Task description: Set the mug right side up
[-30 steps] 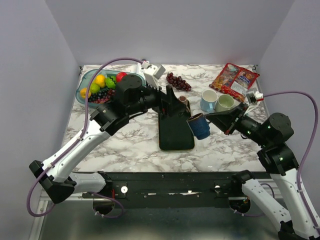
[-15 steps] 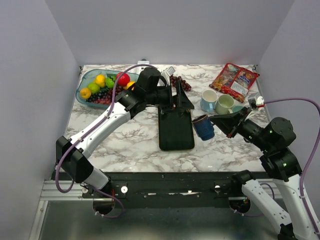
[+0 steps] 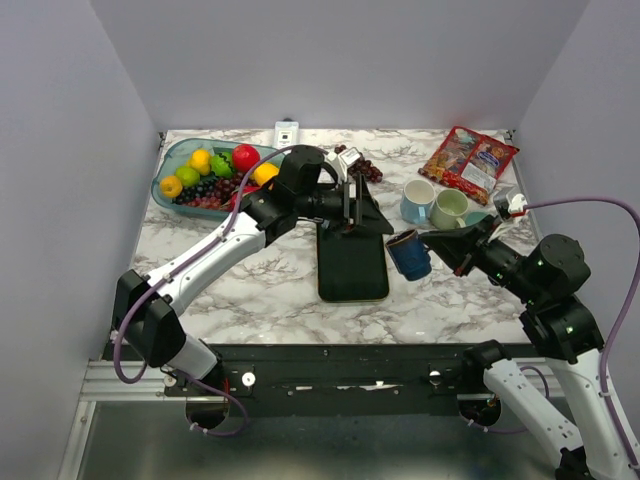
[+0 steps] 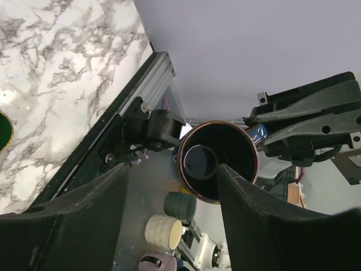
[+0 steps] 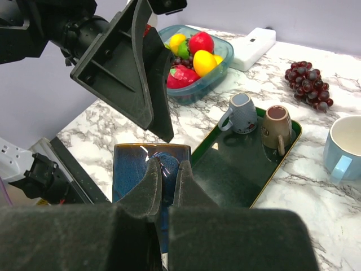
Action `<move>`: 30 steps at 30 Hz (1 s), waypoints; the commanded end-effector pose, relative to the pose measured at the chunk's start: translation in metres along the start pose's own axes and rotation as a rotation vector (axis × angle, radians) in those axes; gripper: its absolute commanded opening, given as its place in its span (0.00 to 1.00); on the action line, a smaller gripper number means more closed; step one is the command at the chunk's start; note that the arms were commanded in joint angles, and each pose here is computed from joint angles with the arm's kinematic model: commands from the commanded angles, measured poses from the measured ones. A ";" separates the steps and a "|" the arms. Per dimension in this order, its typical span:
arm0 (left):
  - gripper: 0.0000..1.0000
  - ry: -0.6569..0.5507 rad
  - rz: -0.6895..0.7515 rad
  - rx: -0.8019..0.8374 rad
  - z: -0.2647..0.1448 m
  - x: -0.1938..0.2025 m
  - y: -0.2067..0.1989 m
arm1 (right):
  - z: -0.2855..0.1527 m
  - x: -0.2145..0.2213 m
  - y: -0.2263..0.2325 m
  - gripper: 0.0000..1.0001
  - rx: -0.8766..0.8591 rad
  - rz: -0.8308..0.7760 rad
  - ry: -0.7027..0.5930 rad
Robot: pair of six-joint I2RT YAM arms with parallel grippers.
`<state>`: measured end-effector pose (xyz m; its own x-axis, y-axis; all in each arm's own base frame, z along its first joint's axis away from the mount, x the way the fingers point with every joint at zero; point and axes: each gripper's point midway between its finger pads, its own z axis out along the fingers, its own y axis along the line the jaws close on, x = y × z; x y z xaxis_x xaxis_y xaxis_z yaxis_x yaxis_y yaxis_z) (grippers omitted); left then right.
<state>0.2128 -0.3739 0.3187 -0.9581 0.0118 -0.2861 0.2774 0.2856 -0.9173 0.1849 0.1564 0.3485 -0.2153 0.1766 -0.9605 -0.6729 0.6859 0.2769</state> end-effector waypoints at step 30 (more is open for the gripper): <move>0.00 -0.033 0.650 -0.285 0.059 -0.057 0.075 | -0.022 0.037 -0.086 0.81 0.602 0.273 0.182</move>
<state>0.2660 -0.4149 0.2883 -0.7715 0.1114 -0.6264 0.6165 0.3740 -0.6928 0.2206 0.1274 0.3011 -0.4411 0.2379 -0.8654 -0.3437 0.8459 0.4078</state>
